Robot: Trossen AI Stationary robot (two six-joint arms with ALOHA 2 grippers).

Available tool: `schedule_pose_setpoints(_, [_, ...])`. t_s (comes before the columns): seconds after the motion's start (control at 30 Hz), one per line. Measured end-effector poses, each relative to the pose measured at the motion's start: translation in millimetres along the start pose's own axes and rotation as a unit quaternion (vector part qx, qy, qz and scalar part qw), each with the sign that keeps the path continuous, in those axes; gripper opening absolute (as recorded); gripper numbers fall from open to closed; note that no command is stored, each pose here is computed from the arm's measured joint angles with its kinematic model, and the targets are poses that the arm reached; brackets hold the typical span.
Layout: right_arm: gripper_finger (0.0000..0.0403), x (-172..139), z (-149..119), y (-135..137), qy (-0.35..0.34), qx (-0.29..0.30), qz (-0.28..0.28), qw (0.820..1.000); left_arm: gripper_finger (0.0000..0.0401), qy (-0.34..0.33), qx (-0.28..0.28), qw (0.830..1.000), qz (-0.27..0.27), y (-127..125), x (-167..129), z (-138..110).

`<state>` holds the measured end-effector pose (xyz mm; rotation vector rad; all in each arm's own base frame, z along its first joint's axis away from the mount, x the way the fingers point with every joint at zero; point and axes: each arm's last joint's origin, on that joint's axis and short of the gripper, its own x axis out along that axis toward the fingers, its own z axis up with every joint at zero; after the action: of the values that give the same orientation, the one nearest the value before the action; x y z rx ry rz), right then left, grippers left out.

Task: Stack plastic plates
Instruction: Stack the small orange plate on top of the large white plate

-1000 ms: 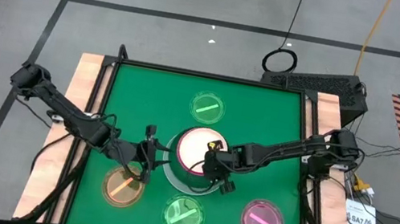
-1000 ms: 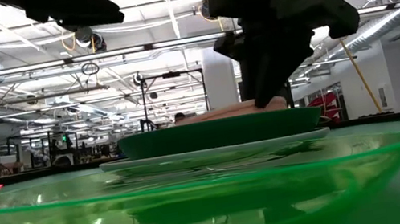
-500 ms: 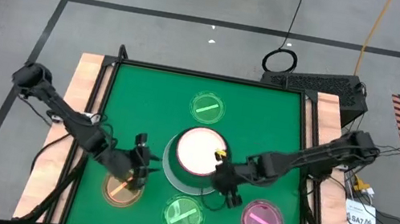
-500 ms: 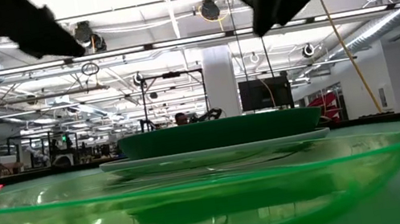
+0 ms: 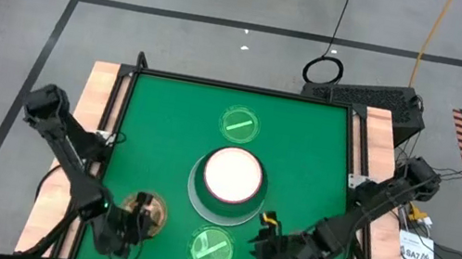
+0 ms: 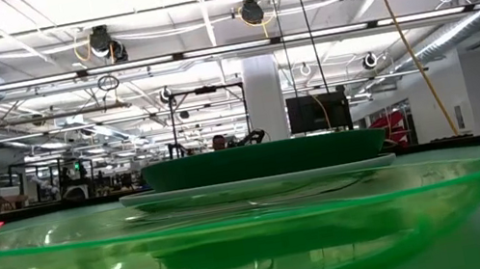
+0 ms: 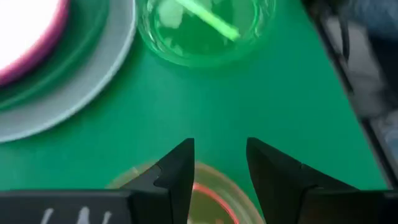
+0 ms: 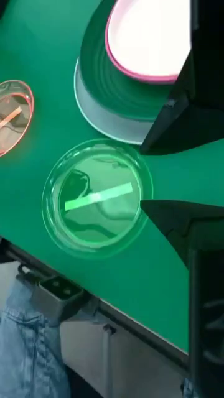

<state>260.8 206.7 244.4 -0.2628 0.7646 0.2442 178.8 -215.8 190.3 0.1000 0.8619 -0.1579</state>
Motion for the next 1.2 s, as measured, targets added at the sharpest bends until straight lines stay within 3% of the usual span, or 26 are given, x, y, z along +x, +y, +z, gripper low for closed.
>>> schedule_pose_setpoints(0.17, [0.0118, -4.7, -2.2, 12.2, -0.003, 0.037, 0.012, 0.999, 0.0154, 0.054, 0.018, 0.998, 0.033, -19.3, 3.8, 9.2])
schedule_pose_setpoints(0.37, [0.0118, -9.7, -4.8, 24.5, -0.004, 0.055, 0.026, 0.998, 0.0154, 0.074, -0.044, 0.994, 0.060, -35.6, 14.4, 22.8])
schedule_pose_setpoints(0.47, [0.0118, -10.7, -5.3, 26.5, -0.006, 0.045, 0.025, 0.999, 0.0159, 0.094, -0.029, 0.992, 0.080, -40.2, 23.3, 20.5])
schedule_pose_setpoints(0.73, [0.0118, -10.1, -4.8, 24.0, -0.012, 0.040, 0.001, 0.999, 0.0247, 0.133, -0.036, 0.983, 0.123, -45.6, 46.7, 1.4])
schedule_pose_setpoints(0.87, [0.0118, -10.0, -4.8, 23.7, -0.012, 0.042, 0.001, 0.999, 0.0268, 0.135, -0.052, 0.981, 0.130, -46.6, 50.8, -1.6])
schedule_pose_setpoints(1.03, [0.0118, -10.0, -4.7, 23.7, -0.012, 0.042, 0.001, 0.999, 0.0257, 0.144, -0.083, 0.974, 0.154, -44.1, 53.2, -5.9])
schedule_pose_setpoints(1.2, [0.0118, -10.0, -5.1, 23.7, -0.010, 0.041, 0.001, 0.999, 0.0214, 0.158, -0.104, 0.968, 0.164, -45.2, 58.0, -12.0])
